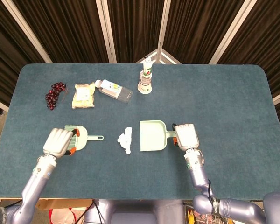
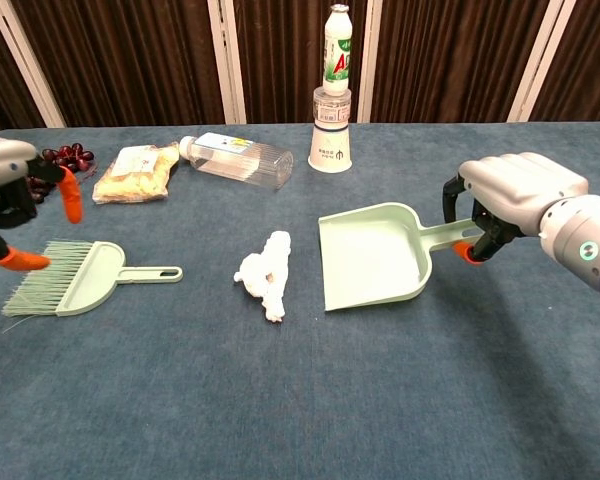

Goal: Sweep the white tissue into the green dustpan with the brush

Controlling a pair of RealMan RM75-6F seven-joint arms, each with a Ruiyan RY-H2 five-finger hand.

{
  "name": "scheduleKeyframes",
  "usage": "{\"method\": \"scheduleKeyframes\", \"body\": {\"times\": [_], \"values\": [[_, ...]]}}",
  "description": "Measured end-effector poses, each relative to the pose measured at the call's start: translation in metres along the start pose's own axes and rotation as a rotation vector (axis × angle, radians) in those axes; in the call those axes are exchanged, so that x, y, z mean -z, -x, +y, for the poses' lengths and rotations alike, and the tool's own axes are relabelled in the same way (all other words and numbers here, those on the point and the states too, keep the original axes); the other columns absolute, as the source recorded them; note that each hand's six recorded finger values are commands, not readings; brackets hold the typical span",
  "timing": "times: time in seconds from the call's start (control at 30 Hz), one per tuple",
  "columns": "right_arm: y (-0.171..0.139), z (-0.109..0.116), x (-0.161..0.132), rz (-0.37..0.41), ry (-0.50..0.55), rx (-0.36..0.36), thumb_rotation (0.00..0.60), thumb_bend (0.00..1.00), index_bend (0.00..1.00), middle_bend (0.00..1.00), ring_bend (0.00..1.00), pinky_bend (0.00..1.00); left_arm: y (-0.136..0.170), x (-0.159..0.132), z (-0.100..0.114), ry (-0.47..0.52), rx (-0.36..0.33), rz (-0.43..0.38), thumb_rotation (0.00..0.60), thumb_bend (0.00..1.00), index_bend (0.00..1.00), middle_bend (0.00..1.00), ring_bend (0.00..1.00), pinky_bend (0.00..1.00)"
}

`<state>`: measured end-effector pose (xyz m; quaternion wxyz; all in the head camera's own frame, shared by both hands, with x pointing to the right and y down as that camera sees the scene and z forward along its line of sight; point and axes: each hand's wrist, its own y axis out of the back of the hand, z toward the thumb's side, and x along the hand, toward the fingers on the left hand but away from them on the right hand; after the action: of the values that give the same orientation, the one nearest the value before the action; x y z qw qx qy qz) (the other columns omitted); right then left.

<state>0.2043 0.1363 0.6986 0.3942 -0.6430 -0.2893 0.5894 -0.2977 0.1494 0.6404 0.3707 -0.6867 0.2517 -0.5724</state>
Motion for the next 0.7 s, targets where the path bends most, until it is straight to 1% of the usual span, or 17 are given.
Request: {"method": "scheduleKeyframes", "body": {"times": [0.2,0.5,0.7], "values": [[0.002,0.001,0.003,-0.003,-0.001,0.003,0.6,0.38,0.6,0.94,0.92,0.87,-0.015,-0.018,-0.006,-0.007,0.027,0.017,0.6,0.31,0.4,0.94,0.91,0.88],[0.005,0.002,0.006,-0.006,0.002,0.005,0.6,0.38,0.6,0.94,0.92,0.87,-0.037,-0.036,-0.008,-0.031,0.059,0.059,0.6,0.31,0.41,0.96,0.92,0.9],[0.006,0.002,0.007,-0.011,0.003,0.001,0.6,0.38,0.6,0.94,0.92,0.87,-0.045,-0.045,-0.012,-0.03,0.086,0.095,0.6,0.32,0.42,0.96,0.92,0.9]]}}
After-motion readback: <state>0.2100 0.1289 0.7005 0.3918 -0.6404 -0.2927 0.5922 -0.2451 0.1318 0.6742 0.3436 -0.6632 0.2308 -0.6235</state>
